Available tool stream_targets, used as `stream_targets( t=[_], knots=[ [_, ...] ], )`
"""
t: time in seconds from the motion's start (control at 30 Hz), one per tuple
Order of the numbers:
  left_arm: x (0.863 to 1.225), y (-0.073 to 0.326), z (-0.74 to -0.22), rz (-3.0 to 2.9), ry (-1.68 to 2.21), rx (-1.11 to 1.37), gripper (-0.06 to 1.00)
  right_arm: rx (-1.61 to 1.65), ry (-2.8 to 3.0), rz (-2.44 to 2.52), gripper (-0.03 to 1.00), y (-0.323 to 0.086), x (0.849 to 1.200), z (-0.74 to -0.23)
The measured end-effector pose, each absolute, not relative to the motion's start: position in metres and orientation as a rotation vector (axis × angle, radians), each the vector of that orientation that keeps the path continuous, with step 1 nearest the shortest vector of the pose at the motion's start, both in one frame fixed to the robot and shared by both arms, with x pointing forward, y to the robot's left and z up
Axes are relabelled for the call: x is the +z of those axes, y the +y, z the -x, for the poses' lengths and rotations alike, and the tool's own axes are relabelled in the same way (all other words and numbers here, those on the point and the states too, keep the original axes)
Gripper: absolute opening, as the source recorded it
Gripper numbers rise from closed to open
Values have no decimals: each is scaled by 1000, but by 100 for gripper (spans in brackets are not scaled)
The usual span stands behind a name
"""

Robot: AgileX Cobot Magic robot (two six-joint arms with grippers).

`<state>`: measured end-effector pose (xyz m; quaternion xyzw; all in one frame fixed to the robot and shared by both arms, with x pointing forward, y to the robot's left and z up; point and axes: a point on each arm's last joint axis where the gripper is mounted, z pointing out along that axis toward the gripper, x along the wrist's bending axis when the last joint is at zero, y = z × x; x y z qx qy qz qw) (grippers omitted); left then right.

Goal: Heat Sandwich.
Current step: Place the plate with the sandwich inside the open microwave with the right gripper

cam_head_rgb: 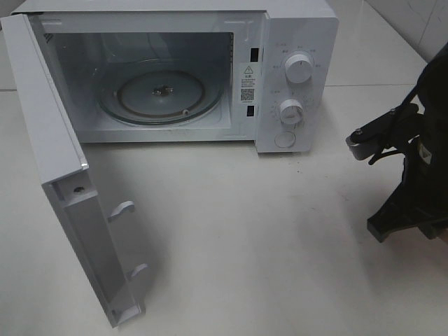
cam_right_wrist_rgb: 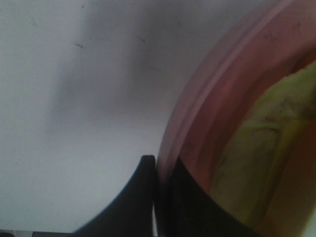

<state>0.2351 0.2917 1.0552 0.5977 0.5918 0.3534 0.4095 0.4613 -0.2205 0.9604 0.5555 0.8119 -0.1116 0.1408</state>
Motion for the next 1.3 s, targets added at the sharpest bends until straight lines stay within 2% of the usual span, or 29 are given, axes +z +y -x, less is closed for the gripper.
stream_targets(
  t=[0.7, 1.3],
  knots=[
    [1055, 292, -235, -1505, 1490, 890, 87, -262, 2506, -1254, 4, -175, 982, -417],
    [1055, 292, -235, -1505, 1490, 890, 87, -245, 2651, -885, 4, -143, 983, -387]
  ],
)
